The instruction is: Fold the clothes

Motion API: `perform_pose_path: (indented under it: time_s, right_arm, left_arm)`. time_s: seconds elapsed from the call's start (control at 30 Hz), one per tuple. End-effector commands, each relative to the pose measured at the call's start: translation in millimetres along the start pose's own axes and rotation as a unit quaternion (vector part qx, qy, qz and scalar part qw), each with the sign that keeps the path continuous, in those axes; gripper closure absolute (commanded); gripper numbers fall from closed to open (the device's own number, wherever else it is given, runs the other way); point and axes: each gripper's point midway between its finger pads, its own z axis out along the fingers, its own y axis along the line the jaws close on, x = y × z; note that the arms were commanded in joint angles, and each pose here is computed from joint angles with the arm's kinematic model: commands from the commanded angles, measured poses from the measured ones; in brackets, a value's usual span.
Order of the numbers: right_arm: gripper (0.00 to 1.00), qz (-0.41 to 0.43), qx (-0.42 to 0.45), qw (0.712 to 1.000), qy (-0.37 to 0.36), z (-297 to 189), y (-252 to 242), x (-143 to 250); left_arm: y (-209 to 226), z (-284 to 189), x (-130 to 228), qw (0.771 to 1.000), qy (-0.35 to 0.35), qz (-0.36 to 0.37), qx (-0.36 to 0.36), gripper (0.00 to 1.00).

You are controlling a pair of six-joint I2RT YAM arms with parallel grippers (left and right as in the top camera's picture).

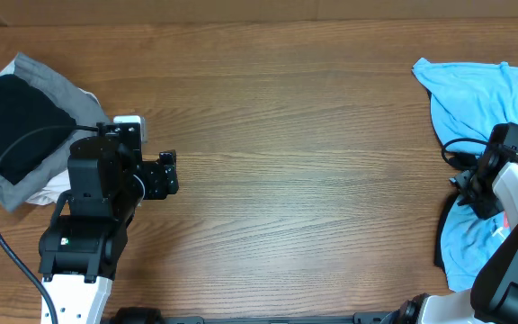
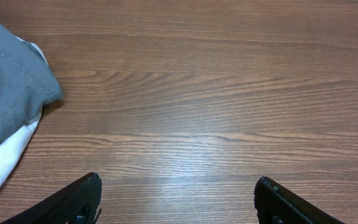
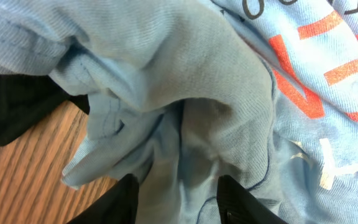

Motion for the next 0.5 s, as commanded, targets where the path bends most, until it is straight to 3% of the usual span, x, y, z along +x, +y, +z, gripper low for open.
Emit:
perform_pose_path:
  time_s: [0.0, 0.17, 0.47]
  right_arm:
    - [0.48, 0.01, -0.031, 0.999, -0.001, -3.8, 13.1, -6.7]
    - [0.47, 0.006, -0.099, 0.995, 0.013, -7.9, 41.4, -4.0]
    - [0.48, -0.006, -0.112, 0.994, -0.001, -9.6, 49.7, -7.6]
  left_arm:
    - [-2.3, -4.1, -10.4, 1.0, -0.012, -0.006, 0.004, 0.19]
    - [-2.3, -3.5, -10.1, 1.0, -0.011, -0.006, 0.004, 0.19]
    - [-2.1, -2.2, -9.7, 1.0, -0.009, -0.006, 0.003, 0.18]
